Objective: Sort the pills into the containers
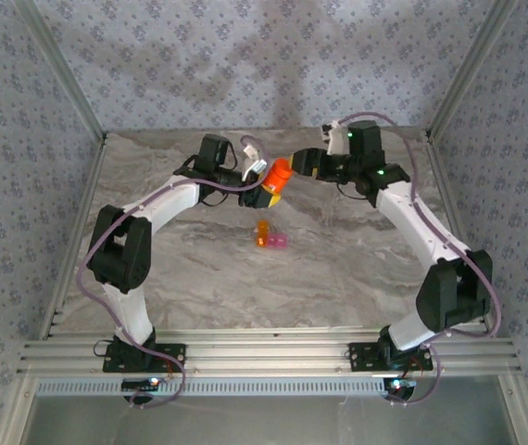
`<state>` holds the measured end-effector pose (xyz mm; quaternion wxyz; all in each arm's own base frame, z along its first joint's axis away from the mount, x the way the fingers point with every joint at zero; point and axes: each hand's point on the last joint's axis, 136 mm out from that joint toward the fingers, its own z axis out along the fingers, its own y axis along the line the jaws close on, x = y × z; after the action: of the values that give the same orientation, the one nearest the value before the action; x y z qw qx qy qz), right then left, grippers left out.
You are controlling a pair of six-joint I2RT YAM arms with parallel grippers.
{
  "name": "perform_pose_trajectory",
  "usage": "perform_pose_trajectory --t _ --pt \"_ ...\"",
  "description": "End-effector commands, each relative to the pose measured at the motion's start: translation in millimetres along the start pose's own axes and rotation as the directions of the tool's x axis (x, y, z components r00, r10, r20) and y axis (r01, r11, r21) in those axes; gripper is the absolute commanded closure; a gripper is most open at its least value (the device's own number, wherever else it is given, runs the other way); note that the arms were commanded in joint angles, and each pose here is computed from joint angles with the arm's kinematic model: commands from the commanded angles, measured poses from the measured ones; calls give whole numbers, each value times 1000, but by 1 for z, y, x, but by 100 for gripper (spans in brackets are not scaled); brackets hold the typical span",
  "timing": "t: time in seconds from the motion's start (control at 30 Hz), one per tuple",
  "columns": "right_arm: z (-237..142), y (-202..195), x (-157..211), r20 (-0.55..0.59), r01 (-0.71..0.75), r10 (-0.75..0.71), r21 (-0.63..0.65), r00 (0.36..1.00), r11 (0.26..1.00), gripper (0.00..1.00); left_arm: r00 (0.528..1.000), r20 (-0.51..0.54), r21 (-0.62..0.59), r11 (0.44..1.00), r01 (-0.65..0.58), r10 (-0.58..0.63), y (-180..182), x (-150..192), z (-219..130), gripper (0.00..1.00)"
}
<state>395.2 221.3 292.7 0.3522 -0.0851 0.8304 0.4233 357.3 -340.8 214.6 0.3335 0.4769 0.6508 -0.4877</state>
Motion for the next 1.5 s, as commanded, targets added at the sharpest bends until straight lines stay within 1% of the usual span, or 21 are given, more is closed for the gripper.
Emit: perform_pose_trajectory --t 0.0,0.07,0.1,0.17,0.27,0.53,0.7,0.8,0.93,1.0,1.07,1.13,1.23,1.33,1.47 --pt "-26 25 -8 8 171 -171 -81 985 982 33 992 64 52 992 -117 113 -20 -34 -9 100" --pt "-28 34 -6 -16 260 -264 -119 964 958 28 992 65 67 991 -117 113 -23 -35 -10 100" --pt "-27 37 -6 -25 282 -287 -138 957 950 27 992 66 77 990 -116 112 -25 -35 -10 100" --pt "-25 41 -4 -67 320 -334 -163 940 933 24 992 66 99 989 -111 105 -28 -36 -10 100" --pt "-19 40 1 -135 338 -364 -180 922 924 22 993 65 124 986 -108 100 -31 -37 -10 100" --pt "4 44 7 -237 391 -427 -182 873 902 21 993 61 135 985 -109 101 -35 -38 -11 100" --pt "14 45 11 -263 390 -430 -190 864 901 24 993 59 136 985 -109 102 -35 -37 -11 100" --pt "18 43 12 -272 383 -423 -190 864 904 29 993 58 138 984 -110 102 -36 -37 -11 100" --pt "21 42 12 -273 374 -415 -190 868 908 39 993 58 138 984 -110 103 -36 -37 -12 100" --pt "21 43 11 -268 368 -410 -194 872 909 47 993 57 138 984 -110 103 -35 -36 -12 100" --pt "21 44 10 -262 356 -399 -198 879 913 58 993 57 139 984 -110 103 -36 -36 -11 100" --pt "20 43 9 -256 343 -388 -204 886 917 65 993 59 137 984 -113 106 -36 -37 -12 100" --pt "18 37 1 -220 306 -344 -188 913 933 74 992 60 135 984 -115 108 -36 -36 -12 100" --pt "12 25 -13 -146 229 -256 -182 956 956 82 991 72 122 985 -124 116 -35 -38 -12 100" --pt "6 9 -16 -93 157 -177 -185 980 970 84 987 94 96 986 -138 129 -34 -42 -13 100"
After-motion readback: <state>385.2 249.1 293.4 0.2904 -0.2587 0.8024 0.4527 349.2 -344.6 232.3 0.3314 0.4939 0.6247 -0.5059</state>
